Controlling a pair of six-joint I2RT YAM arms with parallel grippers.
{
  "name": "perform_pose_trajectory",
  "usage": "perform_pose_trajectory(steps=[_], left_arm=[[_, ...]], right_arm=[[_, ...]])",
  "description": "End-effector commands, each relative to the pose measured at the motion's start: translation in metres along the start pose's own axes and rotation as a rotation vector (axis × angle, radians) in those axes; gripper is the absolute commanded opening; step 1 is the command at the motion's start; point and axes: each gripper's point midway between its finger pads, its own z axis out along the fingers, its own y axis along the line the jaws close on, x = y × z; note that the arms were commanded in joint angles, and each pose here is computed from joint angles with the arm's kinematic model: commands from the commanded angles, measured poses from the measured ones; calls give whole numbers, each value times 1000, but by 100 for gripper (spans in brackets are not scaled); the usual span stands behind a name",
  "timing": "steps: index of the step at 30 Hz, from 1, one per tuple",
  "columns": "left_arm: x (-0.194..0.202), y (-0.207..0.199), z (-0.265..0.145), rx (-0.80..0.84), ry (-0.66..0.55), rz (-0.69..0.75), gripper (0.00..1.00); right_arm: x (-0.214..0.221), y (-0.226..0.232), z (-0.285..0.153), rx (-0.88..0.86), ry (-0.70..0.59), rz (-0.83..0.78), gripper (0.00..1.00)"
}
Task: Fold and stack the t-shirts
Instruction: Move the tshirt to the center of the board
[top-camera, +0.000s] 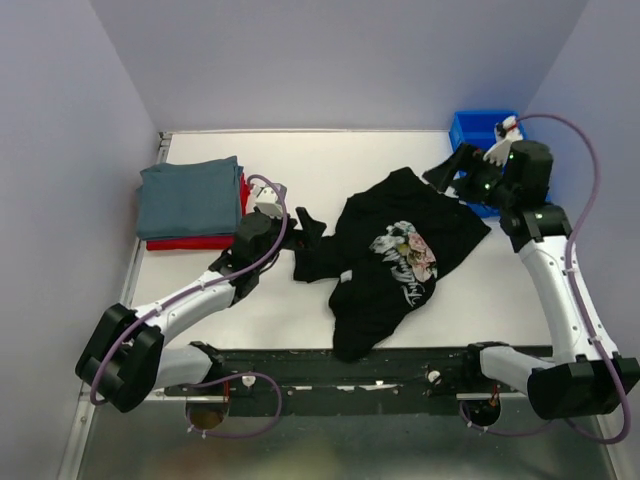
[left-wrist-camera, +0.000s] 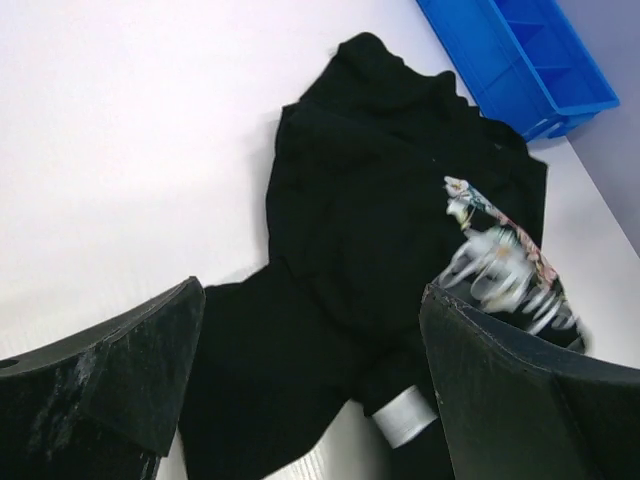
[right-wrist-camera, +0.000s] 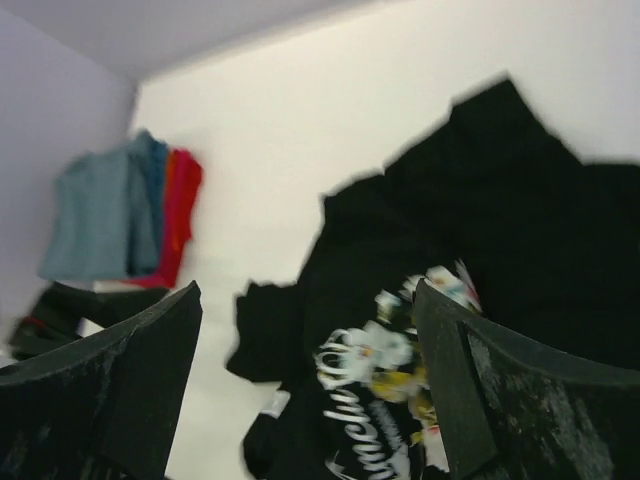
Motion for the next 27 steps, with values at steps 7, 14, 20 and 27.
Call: perform_pose_trajectory(steps=[7,14,20,27], left_arm=[[22,-12,13,74,95,-5,99],[52,19,35,-112,257,-32,91],[82,46,39,-263,391,-43,88],[104,70,27,-396,473,-40,85]], right_arm=[[141,-56,10,76,280,48,83],[184,-83,1,179,345,82,80],[199,-123,-15,417,331,127,82],[233,-145,-31,531,355,208,79]])
